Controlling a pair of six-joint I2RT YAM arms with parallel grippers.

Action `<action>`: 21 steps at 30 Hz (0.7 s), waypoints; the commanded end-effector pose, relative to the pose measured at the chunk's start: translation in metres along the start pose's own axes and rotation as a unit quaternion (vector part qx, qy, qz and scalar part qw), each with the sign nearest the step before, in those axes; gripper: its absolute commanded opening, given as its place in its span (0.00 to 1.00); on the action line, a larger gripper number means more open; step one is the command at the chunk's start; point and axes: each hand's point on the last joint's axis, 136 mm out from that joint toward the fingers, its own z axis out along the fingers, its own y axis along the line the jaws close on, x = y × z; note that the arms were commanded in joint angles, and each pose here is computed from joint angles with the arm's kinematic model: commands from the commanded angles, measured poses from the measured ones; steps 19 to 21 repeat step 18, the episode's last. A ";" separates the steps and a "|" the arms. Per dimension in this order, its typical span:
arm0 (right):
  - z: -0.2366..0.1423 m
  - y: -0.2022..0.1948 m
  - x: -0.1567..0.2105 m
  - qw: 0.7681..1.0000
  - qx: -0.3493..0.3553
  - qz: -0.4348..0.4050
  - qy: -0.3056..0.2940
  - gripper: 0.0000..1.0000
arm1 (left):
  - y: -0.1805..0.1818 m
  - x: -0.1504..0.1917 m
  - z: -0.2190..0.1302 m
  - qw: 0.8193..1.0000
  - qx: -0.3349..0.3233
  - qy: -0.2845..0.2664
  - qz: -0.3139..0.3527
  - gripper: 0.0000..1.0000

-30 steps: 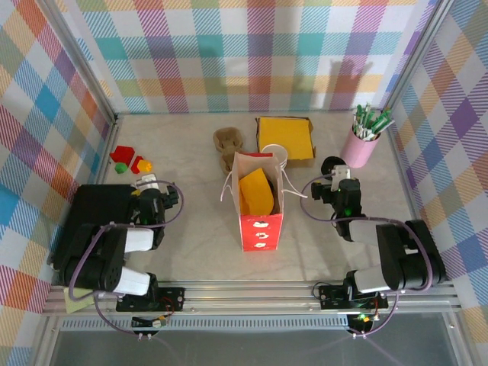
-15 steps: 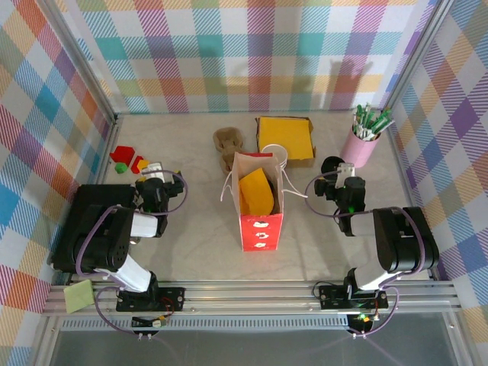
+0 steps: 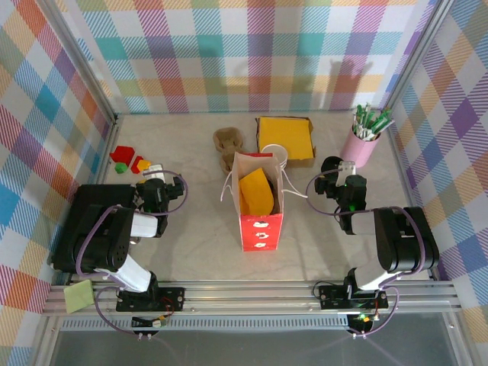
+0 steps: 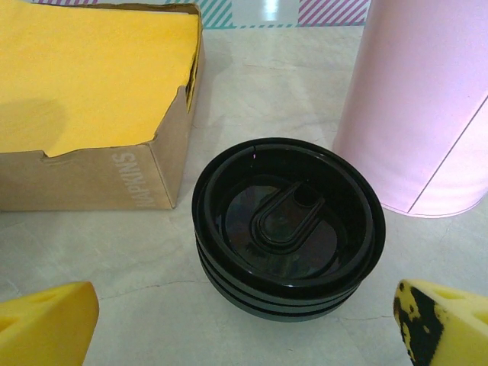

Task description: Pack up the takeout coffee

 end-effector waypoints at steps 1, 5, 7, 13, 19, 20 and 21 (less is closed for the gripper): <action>0.003 0.000 -0.009 1.000 -0.009 0.011 -0.008 0.99 | -0.003 -0.001 0.000 1.000 0.005 -0.002 0.005 1.00; 0.003 0.000 -0.009 1.000 -0.013 0.014 -0.006 0.99 | -0.003 -0.001 0.000 1.000 0.005 -0.002 0.005 1.00; 0.004 0.000 -0.008 1.000 -0.014 0.015 -0.005 0.99 | -0.003 -0.001 0.000 1.000 0.005 -0.002 0.005 1.00; 0.004 0.001 -0.008 1.000 -0.016 0.015 -0.005 0.99 | -0.003 -0.001 0.000 1.000 0.005 -0.002 0.005 1.00; 0.003 0.001 -0.008 1.000 -0.016 0.015 -0.006 0.99 | -0.003 -0.001 0.000 1.000 0.005 -0.002 0.005 1.00; 0.003 0.001 -0.008 1.000 -0.016 0.015 -0.006 0.99 | -0.003 -0.001 0.000 1.000 0.005 -0.002 0.005 1.00; 0.003 0.001 -0.008 1.000 -0.016 0.015 -0.006 0.99 | -0.003 -0.001 0.000 1.000 0.005 -0.002 0.005 1.00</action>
